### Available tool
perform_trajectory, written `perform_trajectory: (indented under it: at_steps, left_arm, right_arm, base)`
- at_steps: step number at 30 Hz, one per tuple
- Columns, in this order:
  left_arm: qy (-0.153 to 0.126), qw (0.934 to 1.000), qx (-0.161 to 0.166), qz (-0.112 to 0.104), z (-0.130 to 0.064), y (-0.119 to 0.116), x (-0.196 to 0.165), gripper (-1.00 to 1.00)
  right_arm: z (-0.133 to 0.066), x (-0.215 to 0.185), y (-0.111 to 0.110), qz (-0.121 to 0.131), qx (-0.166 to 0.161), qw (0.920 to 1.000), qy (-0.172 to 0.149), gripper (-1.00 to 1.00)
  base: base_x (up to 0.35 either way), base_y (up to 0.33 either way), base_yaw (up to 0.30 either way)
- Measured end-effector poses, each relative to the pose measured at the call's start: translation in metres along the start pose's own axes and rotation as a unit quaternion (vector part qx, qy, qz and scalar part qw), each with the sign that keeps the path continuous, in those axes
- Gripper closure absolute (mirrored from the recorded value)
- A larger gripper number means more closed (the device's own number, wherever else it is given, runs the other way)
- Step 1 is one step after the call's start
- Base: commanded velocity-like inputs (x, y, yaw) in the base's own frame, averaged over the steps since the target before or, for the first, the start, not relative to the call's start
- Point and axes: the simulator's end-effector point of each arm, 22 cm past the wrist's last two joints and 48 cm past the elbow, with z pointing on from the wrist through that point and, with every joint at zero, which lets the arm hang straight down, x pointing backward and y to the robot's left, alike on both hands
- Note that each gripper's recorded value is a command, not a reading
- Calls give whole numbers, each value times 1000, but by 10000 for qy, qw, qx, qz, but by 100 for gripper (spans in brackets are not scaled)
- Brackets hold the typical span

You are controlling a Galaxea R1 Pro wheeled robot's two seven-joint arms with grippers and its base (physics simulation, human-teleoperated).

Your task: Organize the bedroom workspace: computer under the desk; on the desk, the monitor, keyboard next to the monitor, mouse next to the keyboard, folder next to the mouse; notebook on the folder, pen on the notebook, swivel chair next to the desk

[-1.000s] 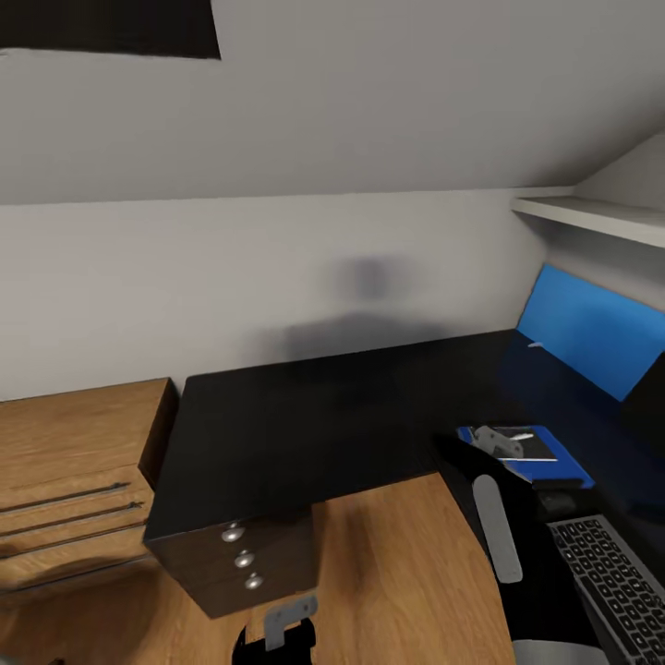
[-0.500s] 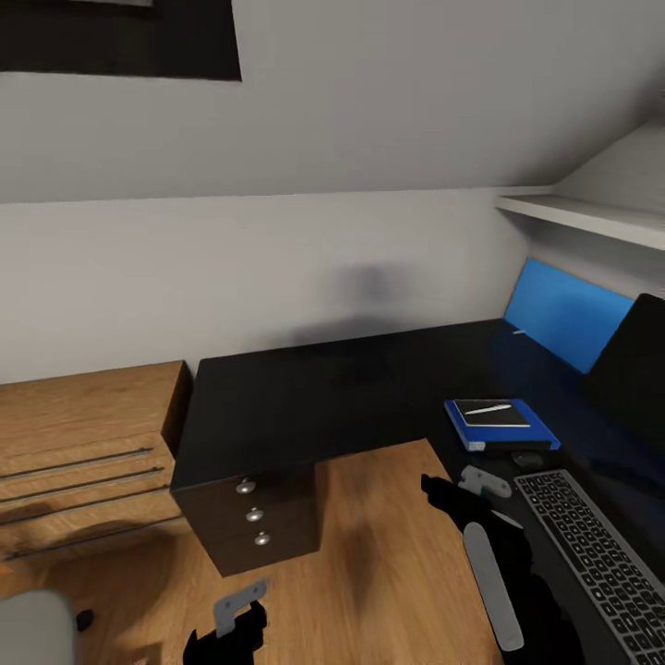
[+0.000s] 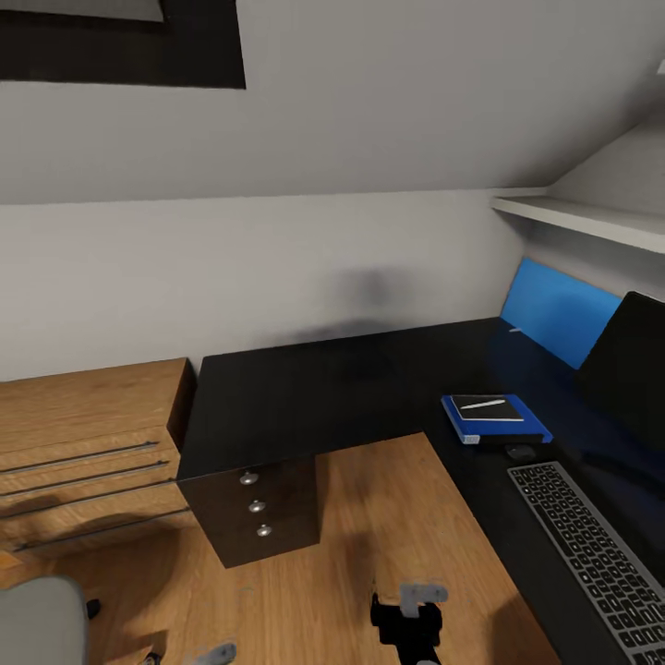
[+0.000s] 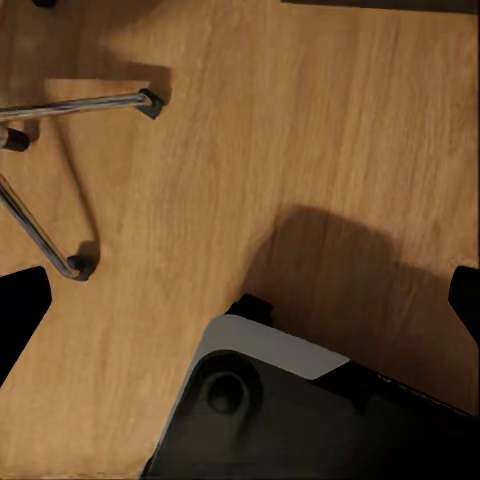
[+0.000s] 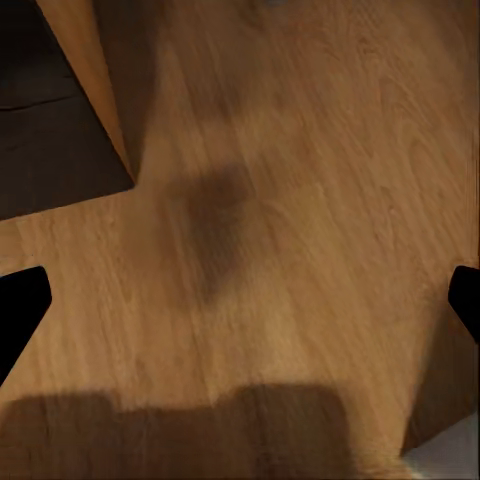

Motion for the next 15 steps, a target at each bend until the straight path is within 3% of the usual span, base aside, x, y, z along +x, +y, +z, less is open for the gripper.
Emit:
perform_trajectory:
  at_steps: [1,2,3,7,15]
  left_arm:
    - [80,9999,126,49,2,-2,8,-100]
    - [362,9987,298,209,12,7,39,-100]
    - [395,9985,289,239,13,9,42,-100]
    - [410,9984,284,255,14,10,45,-100]
    - [360,9989,167,241,17,20,54,-100]
  right_arm:
    - [0,9,-2,-51,19,10000,36,-100]
    - [-2,26,-14,14,134,9993,-361,-100]
    - [-3,55,-23,-44,219,9996,-165,-100]
    - [-8,69,-30,-14,272,9991,-339,-100]
    - [-13,85,-44,24,392,9983,-421,-100]
  base:
    - [0,0,0]
    - [0,0,0]
    - [0,0,0]
    - [0,0,71]
    - [0,0,242]
